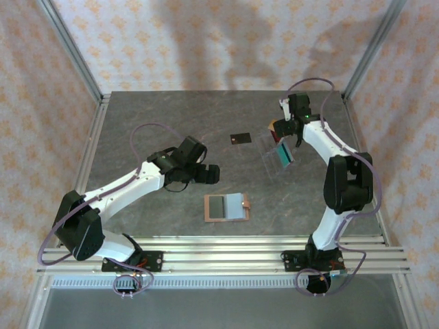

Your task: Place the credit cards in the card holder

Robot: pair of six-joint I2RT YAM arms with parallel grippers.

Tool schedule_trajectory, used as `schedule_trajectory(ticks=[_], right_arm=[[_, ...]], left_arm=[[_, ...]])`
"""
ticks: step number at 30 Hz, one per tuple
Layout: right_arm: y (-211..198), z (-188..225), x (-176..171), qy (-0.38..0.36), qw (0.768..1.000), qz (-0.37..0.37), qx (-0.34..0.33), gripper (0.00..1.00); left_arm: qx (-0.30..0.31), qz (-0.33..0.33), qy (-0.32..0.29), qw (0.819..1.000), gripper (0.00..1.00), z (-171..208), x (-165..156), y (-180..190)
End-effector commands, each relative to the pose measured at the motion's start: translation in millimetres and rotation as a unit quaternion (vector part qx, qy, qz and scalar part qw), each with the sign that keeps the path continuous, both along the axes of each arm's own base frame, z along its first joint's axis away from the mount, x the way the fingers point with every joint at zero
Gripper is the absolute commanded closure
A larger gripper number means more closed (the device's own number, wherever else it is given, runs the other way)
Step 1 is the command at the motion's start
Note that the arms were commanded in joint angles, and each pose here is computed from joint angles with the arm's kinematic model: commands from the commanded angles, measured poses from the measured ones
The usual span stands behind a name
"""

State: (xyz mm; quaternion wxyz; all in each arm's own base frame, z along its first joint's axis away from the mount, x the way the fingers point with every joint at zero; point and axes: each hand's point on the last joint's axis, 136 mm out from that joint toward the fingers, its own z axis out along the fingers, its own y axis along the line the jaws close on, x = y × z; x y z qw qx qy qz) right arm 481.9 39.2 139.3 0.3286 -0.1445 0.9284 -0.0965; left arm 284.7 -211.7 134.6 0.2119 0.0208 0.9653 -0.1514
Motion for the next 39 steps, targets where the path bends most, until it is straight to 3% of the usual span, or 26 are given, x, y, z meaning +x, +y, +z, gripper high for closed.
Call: schedule_trajectory(ticks=[1,6,31,36,39], right_arm=[[-1,-7,-3,0.017,1.000,0.001,-0.002,0.19],[5,-12,-4,0.038,0.999,0.013,0.008,0.33],[25,1,-6,0.060,0.995,0.032,0.072,0.28],[21,11,-12,0.075,0.992,-0.016,0.103,0.24],[20,5,-25,0.124,0.982,-0.054,0.128,0.33]], left_arm=[[-0.006,0.006,-0.008,1.000,0.04,10,1,3],[-0.003,0.006,-0.006,1.000,0.04,8,1,3],[-0.002,0.002,-0.001,1.000,0.04,8,2,1],[-0.002,0.003,-0.001,1.000,0.04,7,3,1],[-0.005,0.004,0.000,1.000,0.04,6,4,-1]])
